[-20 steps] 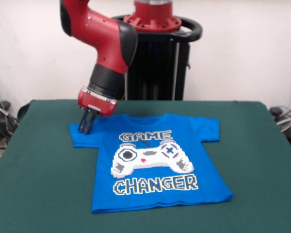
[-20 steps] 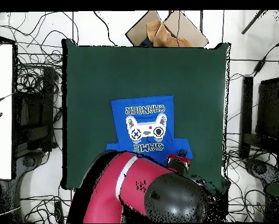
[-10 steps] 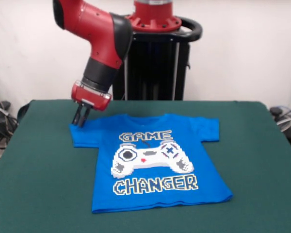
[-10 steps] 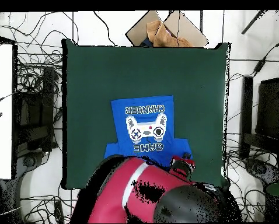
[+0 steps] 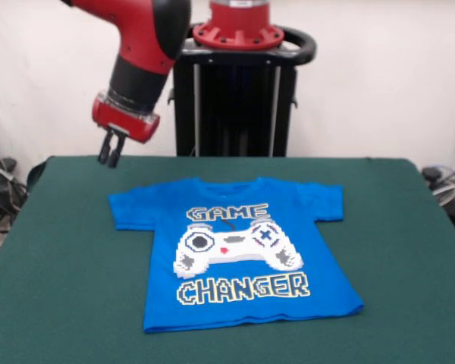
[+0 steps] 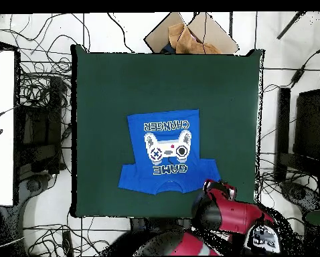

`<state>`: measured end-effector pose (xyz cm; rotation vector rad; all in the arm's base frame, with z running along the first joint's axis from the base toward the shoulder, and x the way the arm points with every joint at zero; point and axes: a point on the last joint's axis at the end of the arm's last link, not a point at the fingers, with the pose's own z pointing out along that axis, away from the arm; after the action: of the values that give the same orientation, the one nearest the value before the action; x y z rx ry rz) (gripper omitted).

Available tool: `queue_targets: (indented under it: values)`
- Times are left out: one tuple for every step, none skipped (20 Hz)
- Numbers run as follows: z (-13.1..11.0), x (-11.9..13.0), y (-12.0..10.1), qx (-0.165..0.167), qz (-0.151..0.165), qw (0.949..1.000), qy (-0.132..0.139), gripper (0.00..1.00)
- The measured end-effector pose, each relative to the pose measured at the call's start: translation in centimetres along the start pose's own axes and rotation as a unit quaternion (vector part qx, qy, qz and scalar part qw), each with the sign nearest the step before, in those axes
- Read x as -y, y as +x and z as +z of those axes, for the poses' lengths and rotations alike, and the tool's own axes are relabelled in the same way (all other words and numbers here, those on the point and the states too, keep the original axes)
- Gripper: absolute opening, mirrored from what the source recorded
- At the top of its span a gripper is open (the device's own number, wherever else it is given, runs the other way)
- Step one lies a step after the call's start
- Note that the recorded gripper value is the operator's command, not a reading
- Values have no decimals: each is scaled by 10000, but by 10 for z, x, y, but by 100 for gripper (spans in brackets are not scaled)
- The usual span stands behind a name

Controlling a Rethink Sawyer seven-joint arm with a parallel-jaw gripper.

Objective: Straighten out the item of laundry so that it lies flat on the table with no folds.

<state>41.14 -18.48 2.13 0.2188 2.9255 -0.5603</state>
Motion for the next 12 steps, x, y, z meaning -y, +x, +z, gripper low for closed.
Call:
queue_targets:
  values:
    - [-4, 2, -5, 38, 30, 10000, -3, 0]
    - [-11, 3, -14, 123, 94, 9999, -28, 0]
    - [-15, 4, -19, 185, 147, 9997, -60, 0]
    - [-19, 4, -24, 240, 206, 9994, -107, 0]
    - [-26, 4, -32, 316, 333, 9987, -216, 0]
    - [-28, 4, -35, 337, 392, 9983, -268, 0]
    - [-37, 5, -41, 333, 623, 9964, -461, 0]
    - [-41, 6, -43, 301, 719, 9955, -535, 0]
    - [-43, 7, -44, 276, 784, 9948, -587, 0]
    - [-51, 9, -47, 164, 970, 9924, -743, 0]
    - [-54, 9, -48, 131, 1010, 9917, -784, 0]
    - [-57, 10, -49, 86, 1053, 9909, -834, 0]
